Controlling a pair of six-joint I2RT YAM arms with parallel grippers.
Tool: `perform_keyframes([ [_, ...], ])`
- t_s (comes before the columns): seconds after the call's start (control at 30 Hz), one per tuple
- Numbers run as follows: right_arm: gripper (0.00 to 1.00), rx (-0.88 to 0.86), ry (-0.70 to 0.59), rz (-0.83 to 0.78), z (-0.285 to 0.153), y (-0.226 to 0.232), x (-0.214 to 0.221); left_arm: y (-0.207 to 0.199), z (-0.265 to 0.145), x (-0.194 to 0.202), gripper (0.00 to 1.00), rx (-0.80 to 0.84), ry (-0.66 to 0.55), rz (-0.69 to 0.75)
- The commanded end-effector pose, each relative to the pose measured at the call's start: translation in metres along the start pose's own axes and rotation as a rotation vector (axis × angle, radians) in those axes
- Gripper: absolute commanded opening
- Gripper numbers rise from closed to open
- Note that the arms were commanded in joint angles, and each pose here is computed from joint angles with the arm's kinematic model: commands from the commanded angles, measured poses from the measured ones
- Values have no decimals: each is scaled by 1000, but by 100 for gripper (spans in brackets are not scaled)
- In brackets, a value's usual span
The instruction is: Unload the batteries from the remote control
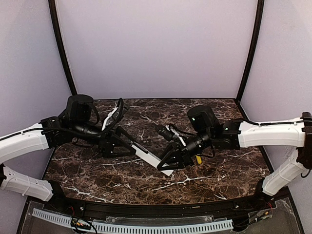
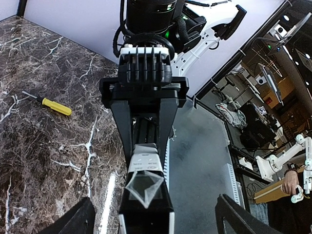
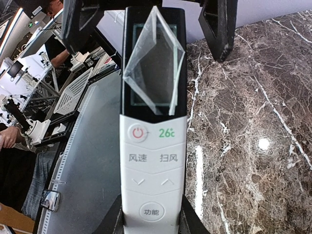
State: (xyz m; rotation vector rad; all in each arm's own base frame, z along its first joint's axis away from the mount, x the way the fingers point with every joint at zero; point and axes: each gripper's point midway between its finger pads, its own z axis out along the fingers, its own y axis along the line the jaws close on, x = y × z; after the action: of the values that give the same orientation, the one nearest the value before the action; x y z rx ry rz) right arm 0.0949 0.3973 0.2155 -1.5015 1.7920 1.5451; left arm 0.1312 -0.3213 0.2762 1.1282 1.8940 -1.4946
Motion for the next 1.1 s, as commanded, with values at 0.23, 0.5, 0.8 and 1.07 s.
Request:
perform_keyframes([
  [0.23, 0, -10, 1, 0, 0, 4, -9, 13, 16, -8, 45, -78, 6, -2],
  [0.5, 6, 45, -13, -6, -4, -1, -12, 21, 23, -6, 7, -94, 13, -30],
  [0.8, 84, 276, -47, -26, -18, -32, -10, 40, 14, -5, 0, -221, -47, -110],
  [1.07, 99, 414, -149, -204, -38, -38, -28, 51, 1, -4, 0, -321, -102, -203],
])
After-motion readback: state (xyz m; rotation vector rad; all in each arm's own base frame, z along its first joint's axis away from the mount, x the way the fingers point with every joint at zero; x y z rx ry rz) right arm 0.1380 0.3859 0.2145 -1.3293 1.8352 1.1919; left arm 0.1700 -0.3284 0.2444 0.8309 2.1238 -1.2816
